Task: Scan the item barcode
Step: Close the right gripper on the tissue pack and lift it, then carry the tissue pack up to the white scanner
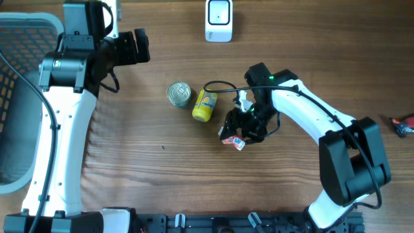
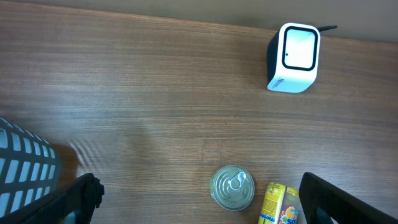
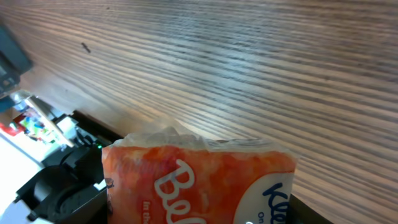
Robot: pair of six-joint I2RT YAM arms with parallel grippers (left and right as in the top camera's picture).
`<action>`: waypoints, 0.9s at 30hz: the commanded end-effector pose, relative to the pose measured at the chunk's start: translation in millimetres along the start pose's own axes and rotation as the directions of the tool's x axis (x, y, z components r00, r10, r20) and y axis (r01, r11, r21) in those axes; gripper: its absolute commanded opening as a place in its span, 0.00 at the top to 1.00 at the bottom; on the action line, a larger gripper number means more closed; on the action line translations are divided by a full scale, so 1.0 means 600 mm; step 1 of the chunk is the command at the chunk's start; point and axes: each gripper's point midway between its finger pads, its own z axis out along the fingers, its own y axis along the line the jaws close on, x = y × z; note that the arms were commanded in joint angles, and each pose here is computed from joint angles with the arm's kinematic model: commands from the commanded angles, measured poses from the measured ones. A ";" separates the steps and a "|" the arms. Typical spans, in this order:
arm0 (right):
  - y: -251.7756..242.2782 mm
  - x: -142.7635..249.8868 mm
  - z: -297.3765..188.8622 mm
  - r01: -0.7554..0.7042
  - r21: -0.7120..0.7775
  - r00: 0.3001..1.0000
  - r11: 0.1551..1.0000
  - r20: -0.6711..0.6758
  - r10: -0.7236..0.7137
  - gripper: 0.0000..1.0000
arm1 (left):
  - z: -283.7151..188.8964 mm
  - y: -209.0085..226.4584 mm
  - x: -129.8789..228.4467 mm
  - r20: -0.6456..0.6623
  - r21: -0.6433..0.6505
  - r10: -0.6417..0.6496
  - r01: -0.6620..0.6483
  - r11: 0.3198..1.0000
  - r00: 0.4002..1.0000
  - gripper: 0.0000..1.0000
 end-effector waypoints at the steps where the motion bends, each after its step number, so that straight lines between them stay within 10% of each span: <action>1: 0.024 0.000 -0.010 0.012 -0.055 1.000 0.998 0.001 -0.012 0.37 | -0.008 0.004 -0.002 0.013 -0.006 -0.001 0.001 1.000 1.000 0.00; 16: 0.058 -0.077 -0.020 0.182 -0.099 0.968 0.978 0.191 -0.161 0.36 | -0.008 0.004 -0.002 0.013 -0.006 -0.001 0.001 1.000 1.000 0.00; 27: 0.109 -0.282 -0.140 0.420 0.222 0.565 0.880 0.695 -0.445 0.33 | -0.008 0.004 -0.003 0.014 -0.006 -0.001 0.001 1.000 1.000 0.00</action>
